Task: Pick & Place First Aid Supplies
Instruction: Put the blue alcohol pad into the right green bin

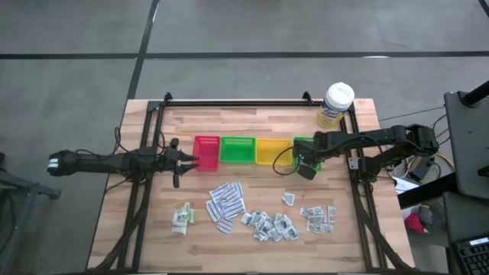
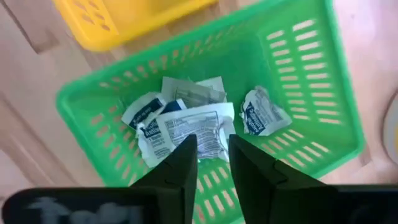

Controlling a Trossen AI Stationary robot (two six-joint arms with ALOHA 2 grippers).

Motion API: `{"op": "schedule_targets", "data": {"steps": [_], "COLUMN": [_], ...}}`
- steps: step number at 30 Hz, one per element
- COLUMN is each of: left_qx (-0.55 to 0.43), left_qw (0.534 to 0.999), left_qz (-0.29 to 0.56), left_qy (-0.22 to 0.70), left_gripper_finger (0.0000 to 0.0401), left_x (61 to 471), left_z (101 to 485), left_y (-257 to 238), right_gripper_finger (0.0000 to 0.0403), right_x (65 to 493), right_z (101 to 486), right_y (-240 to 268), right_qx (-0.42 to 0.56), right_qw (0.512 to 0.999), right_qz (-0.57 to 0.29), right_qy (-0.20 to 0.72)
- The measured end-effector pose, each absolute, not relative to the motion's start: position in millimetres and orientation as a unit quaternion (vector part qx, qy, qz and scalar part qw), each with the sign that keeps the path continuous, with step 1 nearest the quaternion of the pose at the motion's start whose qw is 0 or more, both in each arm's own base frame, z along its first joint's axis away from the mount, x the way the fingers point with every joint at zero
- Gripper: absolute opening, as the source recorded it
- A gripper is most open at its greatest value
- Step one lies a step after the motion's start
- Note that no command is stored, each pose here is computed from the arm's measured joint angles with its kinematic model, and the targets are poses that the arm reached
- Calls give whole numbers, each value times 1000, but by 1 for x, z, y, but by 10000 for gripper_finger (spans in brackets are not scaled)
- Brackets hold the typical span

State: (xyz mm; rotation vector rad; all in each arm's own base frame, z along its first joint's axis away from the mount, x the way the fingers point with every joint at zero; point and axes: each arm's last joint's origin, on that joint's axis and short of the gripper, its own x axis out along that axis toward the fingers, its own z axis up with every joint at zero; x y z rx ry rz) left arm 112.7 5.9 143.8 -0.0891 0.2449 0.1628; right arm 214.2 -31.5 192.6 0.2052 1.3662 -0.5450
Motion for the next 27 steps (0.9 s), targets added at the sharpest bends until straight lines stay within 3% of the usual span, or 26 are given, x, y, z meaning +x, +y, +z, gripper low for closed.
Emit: {"op": "schedule_targets", "data": {"steps": [10, 18, 27], "left_qx": [-44, -44, -44], "left_qw": [988, 988, 988], "left_qz": [81, 81, 81], "left_qy": [122, 122, 122], "left_gripper_finger": [113, 113, 113], "left_x": [113, 113, 113], "left_z": [144, 144, 144], "left_y": [6, 6, 6], "right_gripper_finger": [91, 77, 68], "right_x": [230, 242, 246], "right_z": [241, 260, 255], "right_y": [-20, 24, 77], "right_qx": [93, 78, 45], "right_qw": [761, 807, 856], "right_qz": [-227, -110, -6], "right_qy": [600, 575, 515]}}
